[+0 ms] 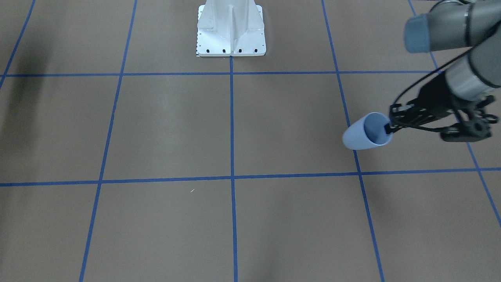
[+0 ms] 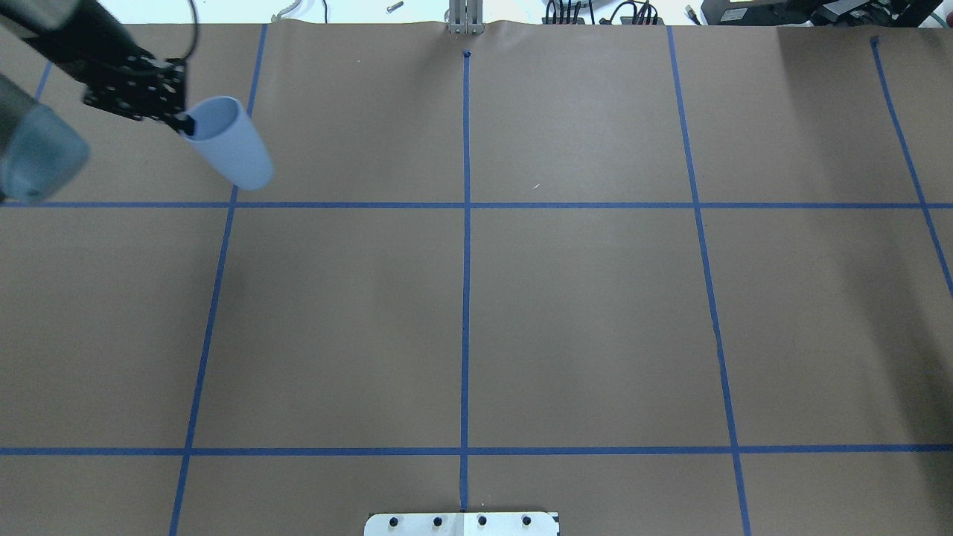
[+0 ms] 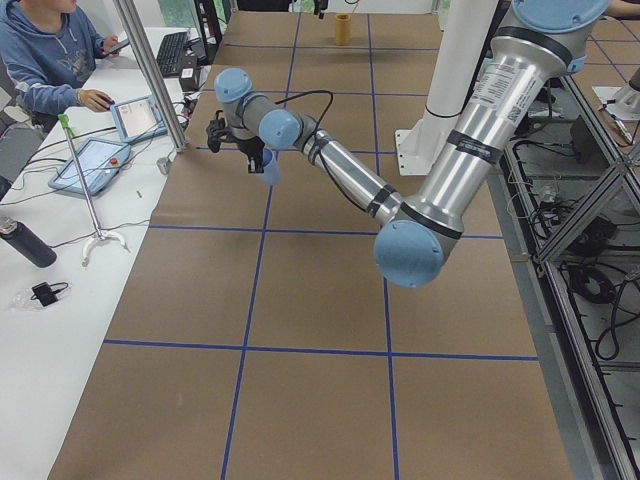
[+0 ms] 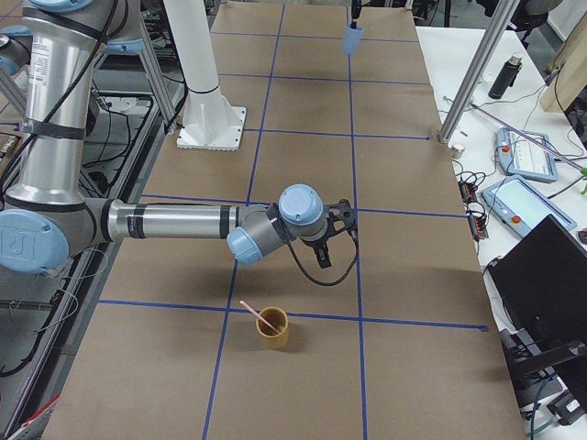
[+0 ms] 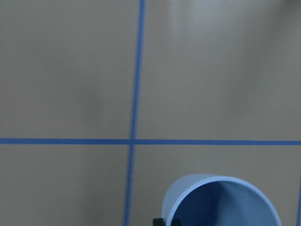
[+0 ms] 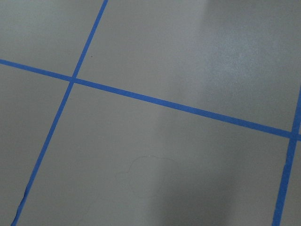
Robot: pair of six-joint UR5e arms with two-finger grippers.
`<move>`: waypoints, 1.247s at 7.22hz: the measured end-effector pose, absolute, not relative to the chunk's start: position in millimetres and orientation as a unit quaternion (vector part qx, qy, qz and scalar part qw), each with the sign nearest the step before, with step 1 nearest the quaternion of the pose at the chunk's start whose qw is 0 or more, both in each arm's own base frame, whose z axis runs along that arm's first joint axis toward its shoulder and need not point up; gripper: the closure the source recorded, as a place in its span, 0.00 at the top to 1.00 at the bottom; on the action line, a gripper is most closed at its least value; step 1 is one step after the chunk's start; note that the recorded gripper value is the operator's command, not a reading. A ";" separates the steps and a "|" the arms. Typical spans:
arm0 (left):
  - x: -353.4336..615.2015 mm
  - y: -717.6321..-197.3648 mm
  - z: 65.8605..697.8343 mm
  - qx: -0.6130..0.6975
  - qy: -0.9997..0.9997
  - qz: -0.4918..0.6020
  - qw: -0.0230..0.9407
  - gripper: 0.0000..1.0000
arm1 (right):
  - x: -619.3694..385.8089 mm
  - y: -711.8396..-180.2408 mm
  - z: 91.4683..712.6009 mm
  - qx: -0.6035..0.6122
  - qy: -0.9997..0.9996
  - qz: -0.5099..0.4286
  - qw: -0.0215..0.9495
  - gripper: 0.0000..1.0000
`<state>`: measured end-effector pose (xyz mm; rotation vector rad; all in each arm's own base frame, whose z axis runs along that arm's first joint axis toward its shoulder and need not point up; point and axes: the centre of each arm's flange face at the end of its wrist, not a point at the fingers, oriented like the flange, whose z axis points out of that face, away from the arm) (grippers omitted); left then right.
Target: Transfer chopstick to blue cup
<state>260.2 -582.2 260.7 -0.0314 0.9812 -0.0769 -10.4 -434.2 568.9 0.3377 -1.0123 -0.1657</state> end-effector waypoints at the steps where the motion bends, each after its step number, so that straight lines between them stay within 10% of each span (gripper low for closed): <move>1: 335.8 -572.7 222.2 -0.008 0.452 -0.047 0.891 0.00 | -14.2 -438.0 564.2 0.157 -0.485 -0.073 0.857 1.00; 7: 541.6 -561.2 130.8 0.023 0.417 -0.064 0.906 0.00 | -18.4 -445.5 554.9 0.157 -0.489 -0.069 0.855 1.00; 8: 547.2 -557.7 132.9 0.026 0.416 -0.062 0.907 0.21 | -18.6 -445.5 554.5 0.158 -0.490 -0.069 0.855 1.00; 9: 551.6 -553.7 134.4 0.026 0.417 -0.059 0.907 0.21 | -18.7 -445.4 554.2 0.158 -0.490 -0.069 0.855 1.00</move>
